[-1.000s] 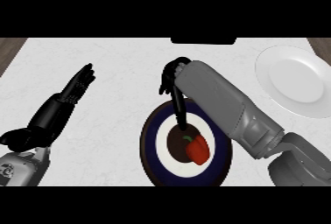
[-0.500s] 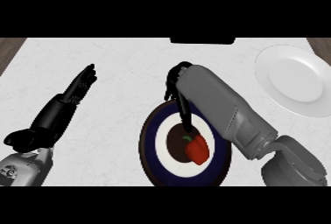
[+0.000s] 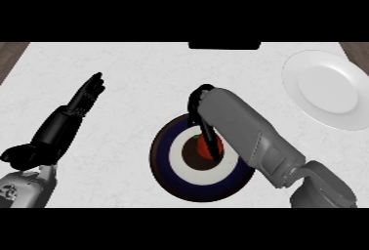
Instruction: Pick the bell pepper from the plate and place it in the plate
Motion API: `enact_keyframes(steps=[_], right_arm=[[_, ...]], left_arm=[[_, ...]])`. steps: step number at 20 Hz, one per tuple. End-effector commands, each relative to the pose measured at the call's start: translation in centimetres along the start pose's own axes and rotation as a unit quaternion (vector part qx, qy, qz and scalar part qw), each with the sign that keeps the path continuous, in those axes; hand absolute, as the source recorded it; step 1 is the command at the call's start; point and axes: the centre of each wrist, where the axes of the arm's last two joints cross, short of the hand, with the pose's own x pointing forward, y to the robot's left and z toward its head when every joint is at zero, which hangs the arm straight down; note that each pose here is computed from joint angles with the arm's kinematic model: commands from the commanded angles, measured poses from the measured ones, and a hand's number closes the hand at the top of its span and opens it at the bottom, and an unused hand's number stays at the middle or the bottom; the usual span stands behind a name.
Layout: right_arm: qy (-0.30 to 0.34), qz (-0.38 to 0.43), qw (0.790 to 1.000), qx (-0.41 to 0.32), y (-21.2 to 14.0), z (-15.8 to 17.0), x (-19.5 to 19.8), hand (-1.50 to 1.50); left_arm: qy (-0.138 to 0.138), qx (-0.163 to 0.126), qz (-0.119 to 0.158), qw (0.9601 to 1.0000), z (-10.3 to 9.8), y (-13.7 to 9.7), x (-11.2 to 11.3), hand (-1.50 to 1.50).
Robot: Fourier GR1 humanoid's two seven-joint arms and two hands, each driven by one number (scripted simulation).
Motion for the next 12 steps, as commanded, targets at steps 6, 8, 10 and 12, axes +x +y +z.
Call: enact_keyframes(steps=[6, 8, 10, 12], right_arm=[[0.014, 0.032, 0.997, 0.067, 2.2, -3.3, -0.1, -1.5], [0.023, 0.046, 0.996, 0.074, 3.1, -4.3, -0.1, -1.5], [0.015, 0.05, 0.996, 0.077, 3.5, -4.7, 0.0, -1.5], [0.026, 0.056, 0.995, 0.077, 3.4, -4.2, 0.5, -1.5]], left_arm=[[0.0, -0.003, 0.0, 1.0, -0.8, -0.4, 1.1, 0.0], [0.003, 0.001, -0.002, 1.0, -1.6, 0.3, 1.2, 0.0], [0.002, 0.0, 0.007, 1.0, -1.0, 1.2, -0.2, 0.0], [0.004, 0.004, -0.001, 1.0, 0.6, -1.2, -1.2, 0.0]])
